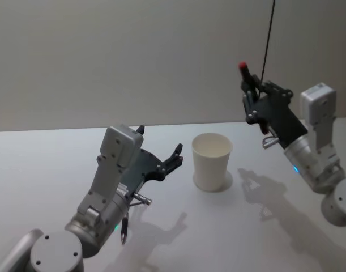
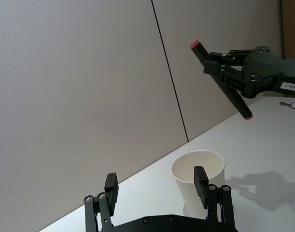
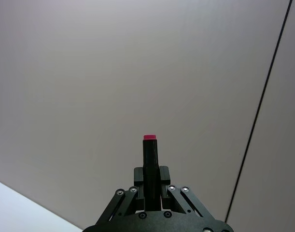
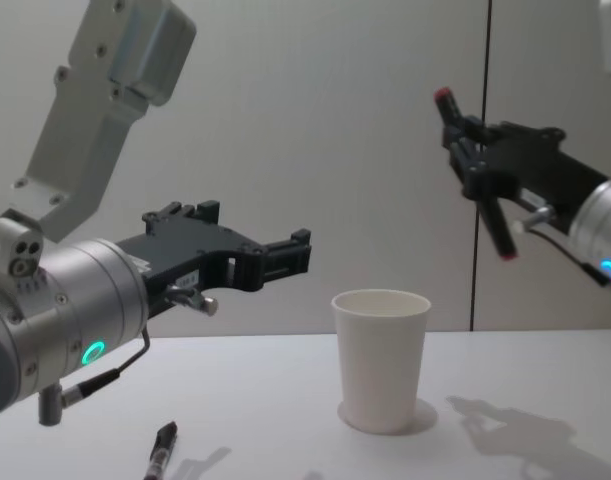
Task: Place the pen into the pen holder.
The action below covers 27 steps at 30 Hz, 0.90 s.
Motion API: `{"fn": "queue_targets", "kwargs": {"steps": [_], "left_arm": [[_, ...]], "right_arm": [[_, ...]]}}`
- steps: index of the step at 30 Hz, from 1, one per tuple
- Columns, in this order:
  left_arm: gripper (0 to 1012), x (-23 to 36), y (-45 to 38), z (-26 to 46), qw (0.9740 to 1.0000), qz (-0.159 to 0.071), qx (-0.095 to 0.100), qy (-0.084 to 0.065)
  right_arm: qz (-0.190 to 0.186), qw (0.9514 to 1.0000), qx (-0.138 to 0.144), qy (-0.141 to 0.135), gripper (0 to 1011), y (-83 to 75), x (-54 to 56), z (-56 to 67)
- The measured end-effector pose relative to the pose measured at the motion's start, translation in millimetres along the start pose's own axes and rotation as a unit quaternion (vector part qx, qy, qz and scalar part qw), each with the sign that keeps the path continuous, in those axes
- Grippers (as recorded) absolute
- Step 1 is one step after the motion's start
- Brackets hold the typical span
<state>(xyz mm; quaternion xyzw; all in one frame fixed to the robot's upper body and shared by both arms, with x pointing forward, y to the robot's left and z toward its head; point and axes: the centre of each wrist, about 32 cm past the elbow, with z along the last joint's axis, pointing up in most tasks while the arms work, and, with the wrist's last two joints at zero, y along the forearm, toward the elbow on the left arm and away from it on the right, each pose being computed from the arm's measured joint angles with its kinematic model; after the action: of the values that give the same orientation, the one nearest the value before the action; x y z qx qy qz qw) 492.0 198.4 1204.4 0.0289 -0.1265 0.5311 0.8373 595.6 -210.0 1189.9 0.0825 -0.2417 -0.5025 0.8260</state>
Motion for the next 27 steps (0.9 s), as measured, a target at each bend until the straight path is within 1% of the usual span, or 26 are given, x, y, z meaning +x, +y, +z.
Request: {"fn": "queue_targets", "kwargs": {"steps": [3, 5, 8, 13, 15, 19, 20, 27], "left_arm": [[1003, 0.0, 0.0, 0.0, 1.0, 0.0, 0.0, 0.0], [1003, 0.0, 0.0, 0.0, 1.0, 0.0, 0.0, 0.0], [1003, 0.0, 0.0, 0.0, 1.0, 0.0, 0.0, 0.0], [1003, 0.0, 0.0, 0.0, 1.0, 0.0, 0.0, 0.0], [1003, 0.0, 0.0, 0.0, 1.0, 0.0, 0.0, 0.0], [1003, 0.0, 0.0, 0.0, 1.0, 0.0, 0.0, 0.0], [1003, 0.0, 0.0, 0.0, 1.0, 0.0, 0.0, 0.0], [1003, 0.0, 0.0, 0.0, 1.0, 0.0, 0.0, 0.0]], "right_arm": [[0.003, 0.9998, 0.021, 0.005, 172, 9.2, -5.0, -7.3], [0.004, 0.9997, 0.025, 0.005, 172, 10.8, -5.7, -8.5], [0.006, 0.9992, 0.038, 0.012, 172, 18.9, -9.8, -14.6], [0.01, 0.9984, 0.051, 0.022, 172, 27.8, -13.3, -19.9], [0.012, 0.9981, 0.052, 0.03, 172, 30.5, -16.1, -23.6], [0.016, 0.9973, 0.057, 0.043, 172, 36.2, -19.3, -26.9], [0.018, 0.997, 0.057, 0.049, 172, 37.0, -20.8, -29.5], [0.026, 0.9956, 0.056, 0.07, 172, 42.9, -27.5, -35.6]]}}
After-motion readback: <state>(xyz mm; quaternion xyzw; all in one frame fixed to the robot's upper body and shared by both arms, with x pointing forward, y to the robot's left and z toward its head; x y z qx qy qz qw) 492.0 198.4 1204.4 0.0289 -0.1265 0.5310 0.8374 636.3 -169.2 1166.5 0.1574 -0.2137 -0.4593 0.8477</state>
